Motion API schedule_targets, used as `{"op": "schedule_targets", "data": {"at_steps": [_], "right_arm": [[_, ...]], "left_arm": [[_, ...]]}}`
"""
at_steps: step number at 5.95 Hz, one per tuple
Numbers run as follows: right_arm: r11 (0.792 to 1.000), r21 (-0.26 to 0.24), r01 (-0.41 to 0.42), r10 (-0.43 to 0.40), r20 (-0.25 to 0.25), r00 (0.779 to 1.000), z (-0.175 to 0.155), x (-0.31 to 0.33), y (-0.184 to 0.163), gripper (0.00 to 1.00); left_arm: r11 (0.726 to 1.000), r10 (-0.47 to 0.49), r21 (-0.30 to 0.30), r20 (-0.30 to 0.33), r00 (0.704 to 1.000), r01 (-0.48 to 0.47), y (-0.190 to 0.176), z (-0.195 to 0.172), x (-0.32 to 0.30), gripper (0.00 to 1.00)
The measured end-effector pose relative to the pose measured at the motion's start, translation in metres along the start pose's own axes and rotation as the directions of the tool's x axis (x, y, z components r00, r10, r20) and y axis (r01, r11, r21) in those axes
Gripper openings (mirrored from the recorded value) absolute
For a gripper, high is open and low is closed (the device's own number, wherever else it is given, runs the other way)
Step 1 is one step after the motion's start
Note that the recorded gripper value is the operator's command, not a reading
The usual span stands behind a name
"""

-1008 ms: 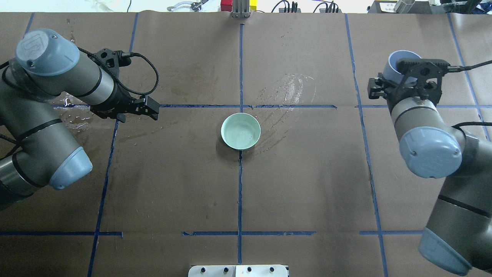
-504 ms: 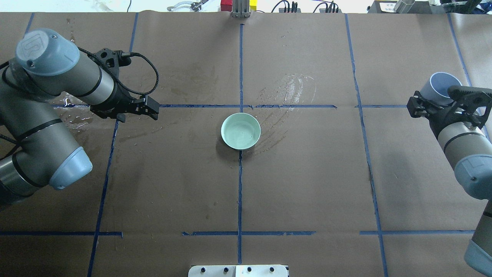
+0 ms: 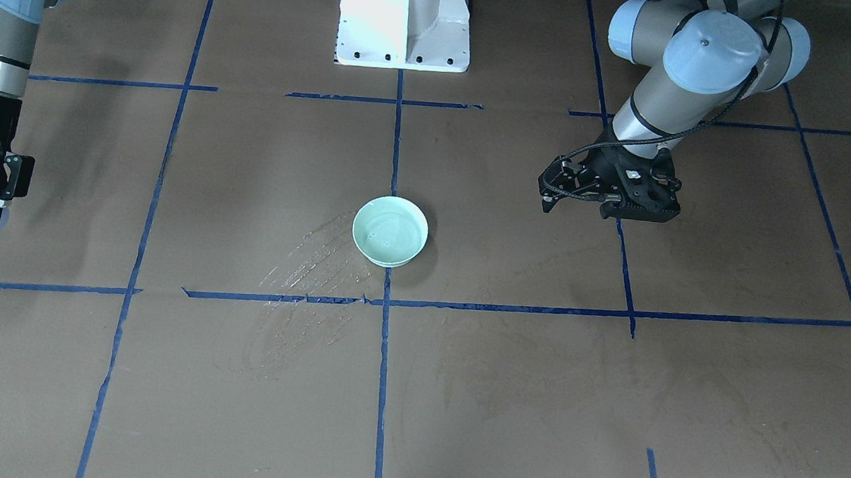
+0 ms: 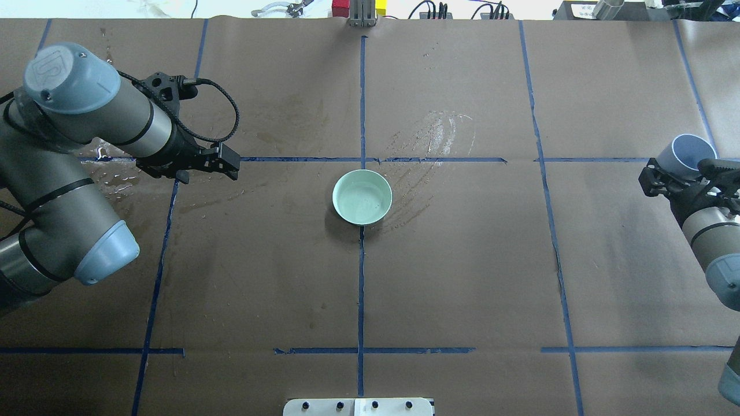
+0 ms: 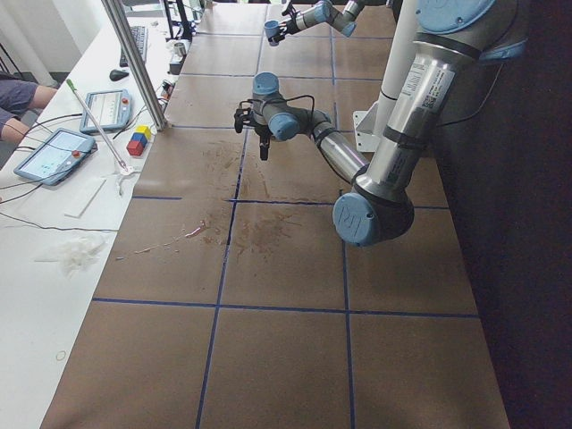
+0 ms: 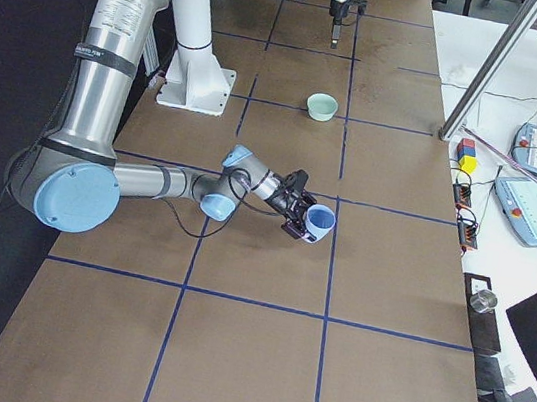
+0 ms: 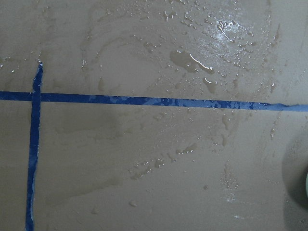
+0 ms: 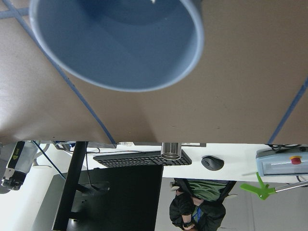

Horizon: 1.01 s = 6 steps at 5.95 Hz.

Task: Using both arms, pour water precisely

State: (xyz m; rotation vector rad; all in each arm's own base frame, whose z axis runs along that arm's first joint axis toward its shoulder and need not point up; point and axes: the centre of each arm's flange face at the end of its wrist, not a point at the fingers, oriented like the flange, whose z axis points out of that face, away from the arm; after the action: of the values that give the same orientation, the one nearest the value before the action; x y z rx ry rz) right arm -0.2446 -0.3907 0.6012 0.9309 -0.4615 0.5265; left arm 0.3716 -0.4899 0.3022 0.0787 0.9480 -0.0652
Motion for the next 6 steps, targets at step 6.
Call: {"op": "schedule_targets", "data": {"at_steps": [6], "right_arm": [[1.000,0.017,-0.010,0.011,-0.063,0.998,0.024,0.027,0.028,0.00]], "left_arm": [[1.000,-0.001,0.000,0.001,1.000,0.001,0.000,0.000,0.000,1.00]]}}
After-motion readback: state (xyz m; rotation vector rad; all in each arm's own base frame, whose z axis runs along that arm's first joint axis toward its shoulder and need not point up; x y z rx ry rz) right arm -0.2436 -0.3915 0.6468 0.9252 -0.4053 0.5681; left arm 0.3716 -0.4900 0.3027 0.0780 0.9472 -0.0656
